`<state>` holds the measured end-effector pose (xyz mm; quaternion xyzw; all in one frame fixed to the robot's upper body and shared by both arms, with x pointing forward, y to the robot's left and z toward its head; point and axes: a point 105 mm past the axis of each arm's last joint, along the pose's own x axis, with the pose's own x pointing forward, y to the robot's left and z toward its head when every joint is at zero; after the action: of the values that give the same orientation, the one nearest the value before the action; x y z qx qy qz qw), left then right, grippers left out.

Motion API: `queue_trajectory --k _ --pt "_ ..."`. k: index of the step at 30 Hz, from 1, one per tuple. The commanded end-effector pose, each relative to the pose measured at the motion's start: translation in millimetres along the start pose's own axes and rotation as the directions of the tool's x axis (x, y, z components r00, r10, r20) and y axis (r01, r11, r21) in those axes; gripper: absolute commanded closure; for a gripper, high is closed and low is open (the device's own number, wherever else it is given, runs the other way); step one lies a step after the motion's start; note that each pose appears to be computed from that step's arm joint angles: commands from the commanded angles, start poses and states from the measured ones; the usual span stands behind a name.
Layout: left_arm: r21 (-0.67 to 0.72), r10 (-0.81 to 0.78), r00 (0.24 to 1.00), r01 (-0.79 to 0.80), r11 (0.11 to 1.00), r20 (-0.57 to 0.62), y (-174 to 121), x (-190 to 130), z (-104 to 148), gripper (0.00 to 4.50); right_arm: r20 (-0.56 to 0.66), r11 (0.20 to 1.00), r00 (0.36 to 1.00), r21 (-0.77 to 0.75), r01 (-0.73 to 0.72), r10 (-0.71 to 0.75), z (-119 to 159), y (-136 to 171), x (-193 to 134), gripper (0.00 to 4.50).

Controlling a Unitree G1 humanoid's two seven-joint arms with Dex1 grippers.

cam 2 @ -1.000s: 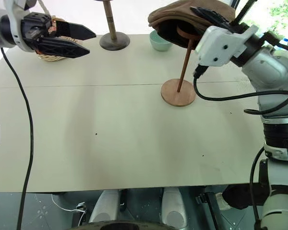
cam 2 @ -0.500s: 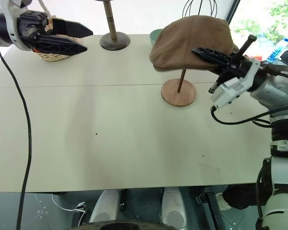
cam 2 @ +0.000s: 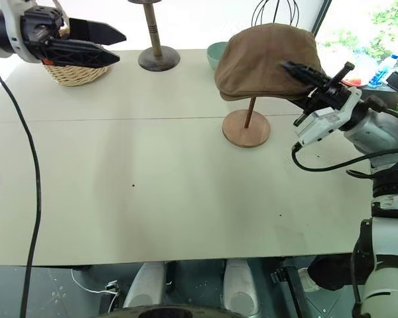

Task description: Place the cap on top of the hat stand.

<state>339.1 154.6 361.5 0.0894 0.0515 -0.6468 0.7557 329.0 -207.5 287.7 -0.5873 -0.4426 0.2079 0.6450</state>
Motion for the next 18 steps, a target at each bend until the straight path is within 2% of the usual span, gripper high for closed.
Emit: queue_trajectory --k 1,8,13,17,18 --pt "0.062 -0.003 1.0 0.002 0.998 0.015 -6.4 -2.8 18.6 0.0 -0.01 0.997 0.999 -0.053 0.05 -0.05 3.0 -19.1 -3.8 0.93" --pt "0.054 -0.009 1.0 0.008 0.998 0.012 -7.6 -3.8 12.6 0.0 -0.052 0.995 0.995 -0.051 -0.084 0.081 24.7 -9.0 -28.2 0.93" --pt "0.043 -0.008 1.0 0.007 0.999 0.017 -8.0 -6.9 3.3 0.0 -0.134 0.985 0.977 -0.04 -0.17 0.163 39.7 -9.7 -52.4 0.93" --pt "0.037 0.0 0.999 -0.001 0.999 0.035 -6.5 -9.4 1.0 0.0 -0.206 0.952 0.931 0.01 -0.305 0.301 48.6 -14.1 -66.0 0.93" --pt "0.038 0.004 0.999 -0.005 0.999 0.039 -5.7 -10.1 1.1 0.0 -0.249 0.934 0.901 0.086 -0.346 0.356 46.0 -17.1 -70.3 0.93"
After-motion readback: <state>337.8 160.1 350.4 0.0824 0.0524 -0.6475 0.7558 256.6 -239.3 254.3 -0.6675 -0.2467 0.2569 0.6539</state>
